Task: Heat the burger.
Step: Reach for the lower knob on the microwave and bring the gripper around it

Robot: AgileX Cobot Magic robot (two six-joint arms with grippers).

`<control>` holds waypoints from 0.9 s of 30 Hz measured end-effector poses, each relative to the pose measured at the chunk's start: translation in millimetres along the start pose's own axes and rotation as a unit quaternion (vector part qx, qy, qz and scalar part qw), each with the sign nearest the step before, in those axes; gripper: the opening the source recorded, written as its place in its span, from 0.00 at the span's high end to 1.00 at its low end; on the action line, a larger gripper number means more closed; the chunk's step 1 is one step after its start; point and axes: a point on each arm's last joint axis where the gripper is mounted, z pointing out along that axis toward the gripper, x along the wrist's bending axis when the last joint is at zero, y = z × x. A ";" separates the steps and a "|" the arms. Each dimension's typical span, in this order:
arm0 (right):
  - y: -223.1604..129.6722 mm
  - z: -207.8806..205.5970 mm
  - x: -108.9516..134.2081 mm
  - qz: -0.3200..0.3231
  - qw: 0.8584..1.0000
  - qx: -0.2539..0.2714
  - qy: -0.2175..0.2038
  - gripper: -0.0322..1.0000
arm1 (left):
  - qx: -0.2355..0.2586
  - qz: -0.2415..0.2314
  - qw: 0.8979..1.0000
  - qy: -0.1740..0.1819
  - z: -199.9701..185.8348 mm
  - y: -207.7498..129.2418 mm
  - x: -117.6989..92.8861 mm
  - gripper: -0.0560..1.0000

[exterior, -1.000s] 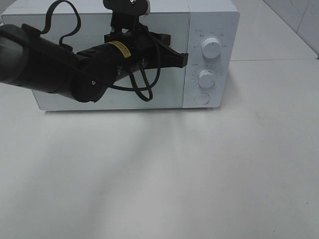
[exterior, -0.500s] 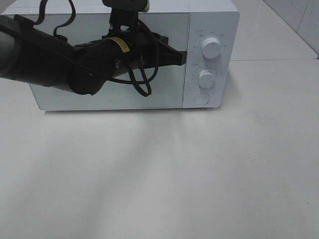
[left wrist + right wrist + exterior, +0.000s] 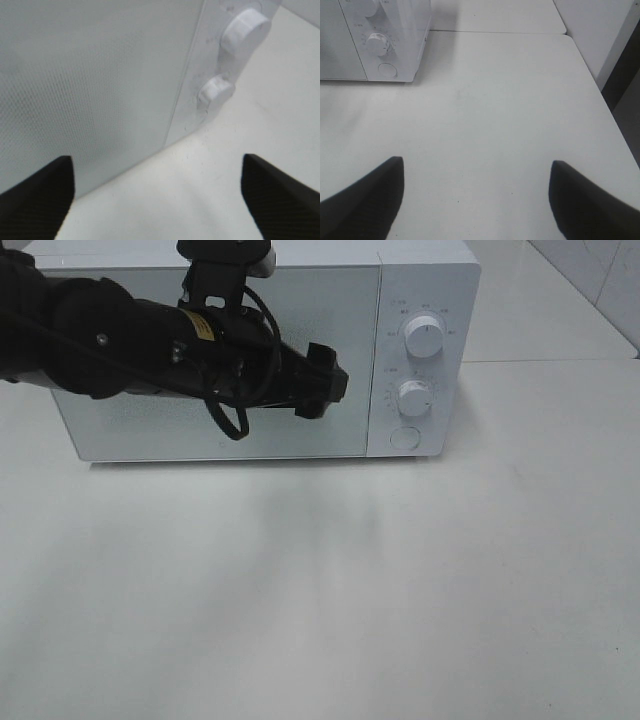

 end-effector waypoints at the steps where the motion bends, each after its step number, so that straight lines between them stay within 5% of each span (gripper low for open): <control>1: 0.0 0.0 0.0 0.000 1.000 0.000 0.000 0.24 | 0.020 0.000 1.000 -0.003 -3.3 -1.6 -0.8 0.08; 11: 0.0 0.0 0.0 0.000 1.000 0.000 0.000 0.24 | 0.155 0.014 0.987 -0.026 -38.3 -9.3 -6.2 0.02; 16: 0.0 0.0 0.0 0.000 1.000 0.000 0.000 0.24 | 0.226 0.040 0.973 -0.028 -57.9 -14.9 -5.9 0.02; 23: 0.0 0.0 0.0 0.000 1.000 0.000 0.000 0.24 | 0.315 -0.026 0.949 0.006 -89.4 -18.3 24.4 0.02; 27: 0.0 0.0 0.0 0.000 1.000 0.000 0.000 0.24 | 0.325 -0.050 0.944 0.023 -102.3 -16.1 42.4 0.02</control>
